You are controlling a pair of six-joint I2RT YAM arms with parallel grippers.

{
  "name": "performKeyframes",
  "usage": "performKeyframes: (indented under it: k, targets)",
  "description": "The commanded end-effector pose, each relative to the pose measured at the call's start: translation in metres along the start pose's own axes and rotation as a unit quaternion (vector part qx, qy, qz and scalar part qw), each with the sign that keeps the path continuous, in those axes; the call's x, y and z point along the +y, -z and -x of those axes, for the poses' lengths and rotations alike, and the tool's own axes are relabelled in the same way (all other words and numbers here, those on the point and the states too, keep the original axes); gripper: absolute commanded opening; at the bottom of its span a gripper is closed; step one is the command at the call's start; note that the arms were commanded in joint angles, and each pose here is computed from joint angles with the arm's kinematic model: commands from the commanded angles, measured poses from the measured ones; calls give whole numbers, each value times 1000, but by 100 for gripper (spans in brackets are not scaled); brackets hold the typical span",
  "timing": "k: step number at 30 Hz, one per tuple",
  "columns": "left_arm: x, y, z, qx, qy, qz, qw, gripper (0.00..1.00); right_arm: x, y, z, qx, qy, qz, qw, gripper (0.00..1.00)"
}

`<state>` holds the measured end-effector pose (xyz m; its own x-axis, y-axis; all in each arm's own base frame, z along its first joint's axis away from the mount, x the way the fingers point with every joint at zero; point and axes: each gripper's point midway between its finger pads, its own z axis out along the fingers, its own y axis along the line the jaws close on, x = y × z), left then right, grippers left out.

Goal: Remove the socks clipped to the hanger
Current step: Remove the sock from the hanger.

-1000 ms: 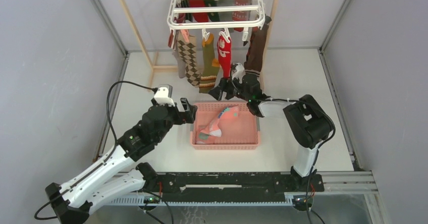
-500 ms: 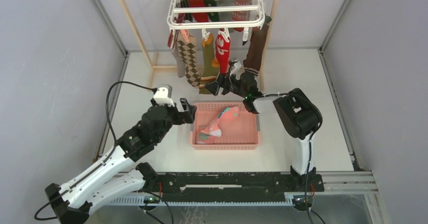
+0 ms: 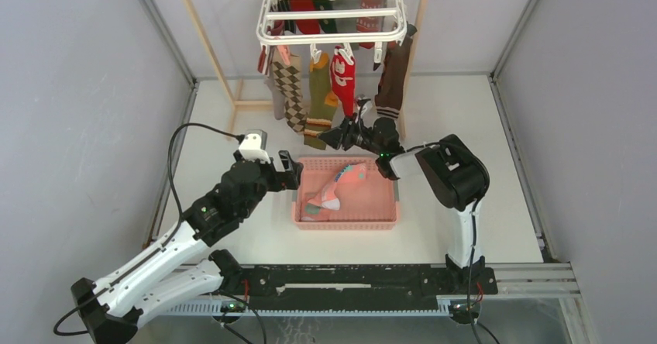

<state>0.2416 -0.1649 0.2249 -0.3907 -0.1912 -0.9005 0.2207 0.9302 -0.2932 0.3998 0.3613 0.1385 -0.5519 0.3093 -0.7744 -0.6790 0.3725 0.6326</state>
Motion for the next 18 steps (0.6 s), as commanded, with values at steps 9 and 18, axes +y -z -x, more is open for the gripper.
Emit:
performKeyframes:
  k: [9,18]
  targets:
    - [-5,2,11,-19,8,-11,1000,100,57,24,23,-30,11,62,998,21]
    - [-6,6,16,-26,12,-14,999,100,85,43,13,-2,-6,57,998,14]
